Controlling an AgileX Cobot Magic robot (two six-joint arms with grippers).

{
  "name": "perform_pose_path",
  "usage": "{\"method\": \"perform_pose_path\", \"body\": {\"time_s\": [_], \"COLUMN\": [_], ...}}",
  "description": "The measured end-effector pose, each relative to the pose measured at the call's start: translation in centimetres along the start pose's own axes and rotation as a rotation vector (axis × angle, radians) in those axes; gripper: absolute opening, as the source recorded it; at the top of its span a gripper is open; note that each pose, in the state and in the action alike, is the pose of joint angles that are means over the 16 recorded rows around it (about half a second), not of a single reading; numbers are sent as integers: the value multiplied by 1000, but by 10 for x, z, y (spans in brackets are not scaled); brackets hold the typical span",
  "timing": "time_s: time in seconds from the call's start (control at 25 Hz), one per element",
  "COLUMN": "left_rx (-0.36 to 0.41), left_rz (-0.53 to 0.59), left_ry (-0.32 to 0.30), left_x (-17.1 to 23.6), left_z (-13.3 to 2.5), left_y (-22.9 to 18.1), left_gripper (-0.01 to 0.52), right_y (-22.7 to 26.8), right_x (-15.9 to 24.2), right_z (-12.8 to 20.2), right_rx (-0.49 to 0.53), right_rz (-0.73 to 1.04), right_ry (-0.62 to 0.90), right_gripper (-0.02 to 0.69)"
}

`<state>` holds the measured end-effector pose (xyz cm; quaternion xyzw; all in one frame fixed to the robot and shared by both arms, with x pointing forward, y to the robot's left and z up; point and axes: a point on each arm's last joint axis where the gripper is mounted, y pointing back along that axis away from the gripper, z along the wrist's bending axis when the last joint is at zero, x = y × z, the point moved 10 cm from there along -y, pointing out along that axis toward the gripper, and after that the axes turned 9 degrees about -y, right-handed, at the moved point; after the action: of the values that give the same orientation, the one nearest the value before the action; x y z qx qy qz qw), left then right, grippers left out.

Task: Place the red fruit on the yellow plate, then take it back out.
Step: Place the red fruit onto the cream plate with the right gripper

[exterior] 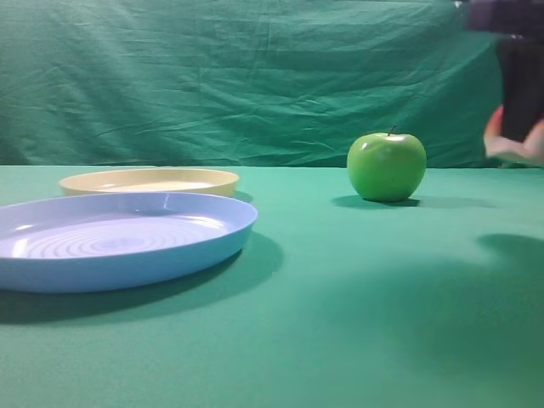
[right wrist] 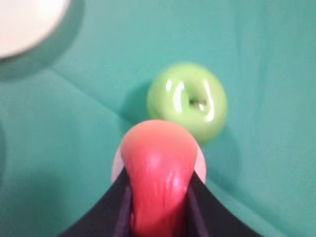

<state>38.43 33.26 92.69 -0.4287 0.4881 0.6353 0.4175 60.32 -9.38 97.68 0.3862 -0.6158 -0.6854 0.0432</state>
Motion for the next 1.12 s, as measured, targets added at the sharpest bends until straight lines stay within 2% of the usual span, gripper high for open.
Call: {"method": "perform_pose_path", "body": {"time_s": [0.24, 0.44, 0.76, 1.12], "left_rx": [0, 0, 0, 0], "left_rz": [0, 0, 0, 0], "left_ry": [0, 0, 0, 0], "left_x": [0, 0, 0, 0], "left_z": [0, 0, 0, 0], "left_y": [0, 0, 0, 0], "left_gripper": [0, 0, 0, 0], "right_y": [-7, -40, -110, -158], "right_x": [-62, -89, -100, -104], "right_z": [47, 87, 129, 142], "right_rx": [-51, -99, -151, -169], "right_rz": [-96, -106, -107, -152], "right_ry": [140, 228, 286, 270], "right_gripper": [169, 169, 169, 189]}}
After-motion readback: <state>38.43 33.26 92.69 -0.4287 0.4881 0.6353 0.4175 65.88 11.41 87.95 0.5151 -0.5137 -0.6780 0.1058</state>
